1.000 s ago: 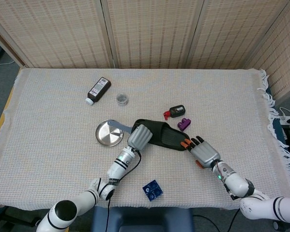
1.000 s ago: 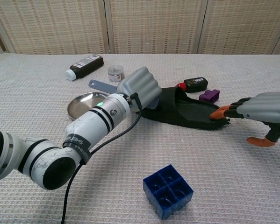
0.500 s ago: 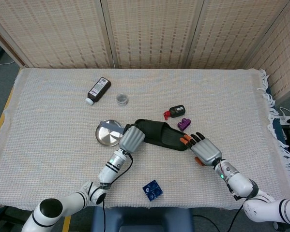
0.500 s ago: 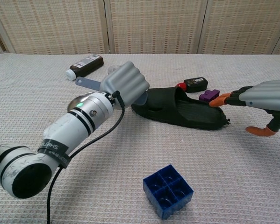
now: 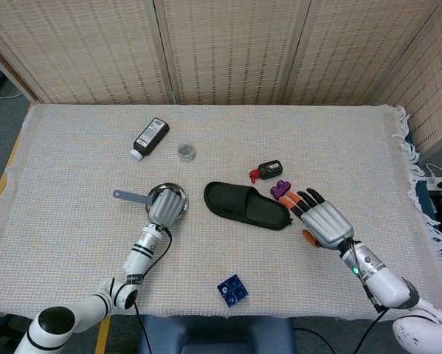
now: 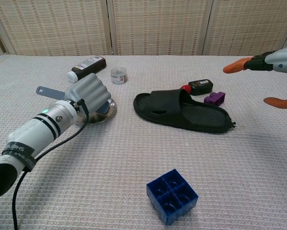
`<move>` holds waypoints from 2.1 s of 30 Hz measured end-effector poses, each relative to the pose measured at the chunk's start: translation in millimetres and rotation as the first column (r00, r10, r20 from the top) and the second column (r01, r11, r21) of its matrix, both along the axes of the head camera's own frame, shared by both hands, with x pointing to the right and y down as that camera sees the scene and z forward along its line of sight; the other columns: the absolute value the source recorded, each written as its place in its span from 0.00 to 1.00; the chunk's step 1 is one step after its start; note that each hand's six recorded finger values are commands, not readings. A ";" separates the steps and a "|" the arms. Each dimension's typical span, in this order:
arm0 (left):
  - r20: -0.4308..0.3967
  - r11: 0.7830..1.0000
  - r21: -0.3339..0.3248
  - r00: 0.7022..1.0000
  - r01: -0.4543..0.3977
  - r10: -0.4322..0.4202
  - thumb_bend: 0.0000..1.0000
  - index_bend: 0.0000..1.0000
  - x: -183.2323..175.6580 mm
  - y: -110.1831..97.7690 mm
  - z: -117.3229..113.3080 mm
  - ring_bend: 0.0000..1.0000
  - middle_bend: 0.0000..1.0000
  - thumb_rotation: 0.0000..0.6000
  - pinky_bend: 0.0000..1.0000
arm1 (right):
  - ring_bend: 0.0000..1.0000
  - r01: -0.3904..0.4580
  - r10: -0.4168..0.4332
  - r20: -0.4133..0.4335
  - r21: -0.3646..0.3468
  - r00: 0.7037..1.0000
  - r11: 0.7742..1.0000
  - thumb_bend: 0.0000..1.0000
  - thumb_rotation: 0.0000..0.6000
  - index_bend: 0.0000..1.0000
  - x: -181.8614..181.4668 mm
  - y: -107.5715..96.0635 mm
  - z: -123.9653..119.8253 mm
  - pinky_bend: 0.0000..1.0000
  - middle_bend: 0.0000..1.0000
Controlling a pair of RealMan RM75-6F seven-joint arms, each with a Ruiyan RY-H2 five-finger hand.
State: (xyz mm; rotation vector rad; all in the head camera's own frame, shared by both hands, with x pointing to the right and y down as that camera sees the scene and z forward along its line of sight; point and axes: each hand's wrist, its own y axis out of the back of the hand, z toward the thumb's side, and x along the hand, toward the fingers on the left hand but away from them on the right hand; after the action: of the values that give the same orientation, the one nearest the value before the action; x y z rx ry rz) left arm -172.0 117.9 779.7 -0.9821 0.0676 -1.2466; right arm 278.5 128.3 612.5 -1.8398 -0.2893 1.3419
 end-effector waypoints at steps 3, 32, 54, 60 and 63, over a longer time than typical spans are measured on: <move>0.004 1.000 -0.008 1.000 0.004 -0.004 0.38 0.37 -0.9 0.7 1.2 0.75 0.47 1.00 1.00 | 0.00 0.000 0.000 0.001 0.000 1.000 1.000 0.42 1.00 0.00 0.1 0.7 -1.4 0.00 0.00; -0.071 0.979 -0.154 0.987 0.132 -0.144 0.31 0.00 17.1 5.7 -17.8 0.66 0.02 1.00 0.99 | 0.00 0.018 -0.018 -0.013 -0.013 1.000 1.000 0.42 1.00 0.00 -0.2 9.0 3.0 0.00 0.00; -0.502 0.902 -0.406 0.789 0.148 -0.355 0.31 0.00 4.5 34.3 -110.1 0.07 0.00 1.00 0.36 | 0.00 -0.117 0.115 0.029 0.090 0.993 0.989 0.37 1.00 0.00 40.7 30.5 -24.7 0.00 0.00; -0.626 0.815 -0.531 0.541 0.231 -0.561 0.30 0.00 -87.8 58.3 -136.6 0.03 0.00 1.00 0.20 | 0.00 -0.239 0.237 0.037 0.190 0.971 0.952 0.31 1.00 0.00 91.6 78.9 -46.8 0.00 0.00; -0.663 0.765 -0.577 0.384 0.285 -0.643 0.31 0.00 -144.4 76.8 -148.6 0.00 0.00 1.00 0.16 | 0.00 -0.292 0.295 0.020 0.220 0.955 0.931 0.29 1.00 0.00 116.3 111.5 -51.2 0.00 0.00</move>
State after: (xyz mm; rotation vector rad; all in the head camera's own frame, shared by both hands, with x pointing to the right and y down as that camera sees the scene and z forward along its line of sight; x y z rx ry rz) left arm -316.4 194.7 631.1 -1.9718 1.0002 -1.1898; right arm 394.8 239.8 561.3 -1.6447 -0.7020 1.4565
